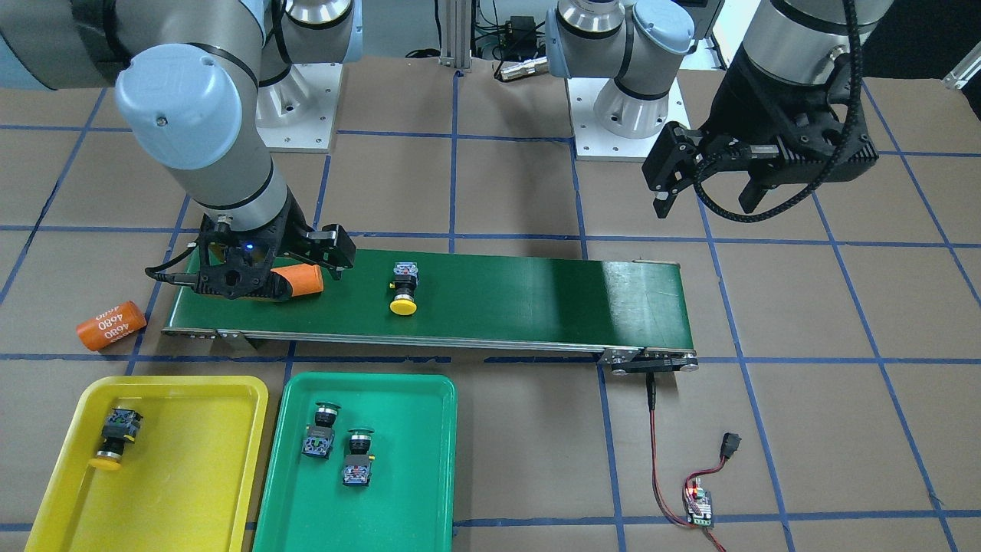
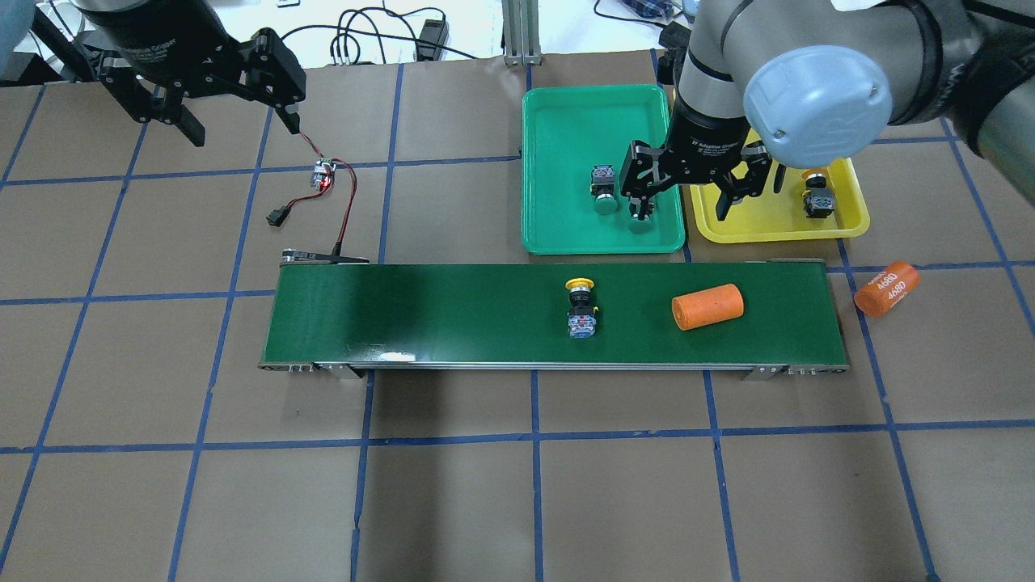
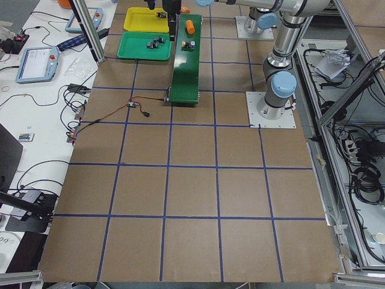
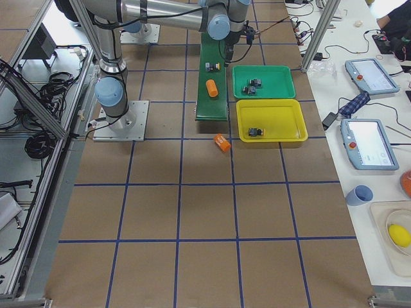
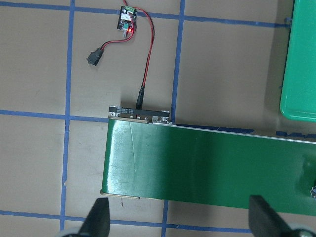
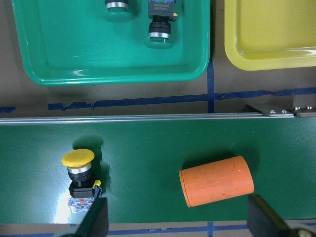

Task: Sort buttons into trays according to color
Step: 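Lower the right gripper onto the yellow button on the belt and grasp it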

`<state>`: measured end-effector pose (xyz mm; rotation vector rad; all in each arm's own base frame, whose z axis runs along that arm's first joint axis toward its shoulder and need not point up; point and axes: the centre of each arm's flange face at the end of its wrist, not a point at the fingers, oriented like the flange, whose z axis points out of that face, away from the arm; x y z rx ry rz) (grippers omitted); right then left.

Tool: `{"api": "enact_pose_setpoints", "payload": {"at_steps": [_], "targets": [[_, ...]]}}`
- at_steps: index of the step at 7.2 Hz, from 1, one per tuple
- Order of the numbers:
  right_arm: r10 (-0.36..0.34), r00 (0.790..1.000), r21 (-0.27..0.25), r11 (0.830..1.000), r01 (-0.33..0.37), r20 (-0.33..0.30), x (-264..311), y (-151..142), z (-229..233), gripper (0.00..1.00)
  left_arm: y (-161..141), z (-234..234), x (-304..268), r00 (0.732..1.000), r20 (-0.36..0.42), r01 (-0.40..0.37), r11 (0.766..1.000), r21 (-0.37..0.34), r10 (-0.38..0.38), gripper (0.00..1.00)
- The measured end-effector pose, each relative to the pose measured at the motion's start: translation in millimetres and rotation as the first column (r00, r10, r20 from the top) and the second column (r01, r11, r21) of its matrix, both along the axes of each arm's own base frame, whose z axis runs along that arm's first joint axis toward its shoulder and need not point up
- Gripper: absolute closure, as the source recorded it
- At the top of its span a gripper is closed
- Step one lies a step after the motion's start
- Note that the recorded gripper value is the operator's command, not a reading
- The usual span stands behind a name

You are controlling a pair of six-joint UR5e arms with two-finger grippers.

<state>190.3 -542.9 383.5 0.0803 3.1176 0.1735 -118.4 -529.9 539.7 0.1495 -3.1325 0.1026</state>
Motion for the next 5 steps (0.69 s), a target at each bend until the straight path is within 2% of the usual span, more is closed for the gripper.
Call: {"api": "enact_pose_setpoints", "payload": {"at_steps": [3, 5], "targets": [[0.010, 1.000, 0.027, 1.000, -0.010, 0.008, 9, 5, -13, 0.00, -1, -2, 0, 1.000, 0.000, 0.000, 1.000, 0.005, 0.000, 0.00], [0.045, 0.999, 0.047, 0.998, -0.045, 0.002, 27, 10, -30, 0.00, -1, -2, 0, 1.000, 0.000, 0.000, 1.000, 0.005, 0.000, 0.00]]}}
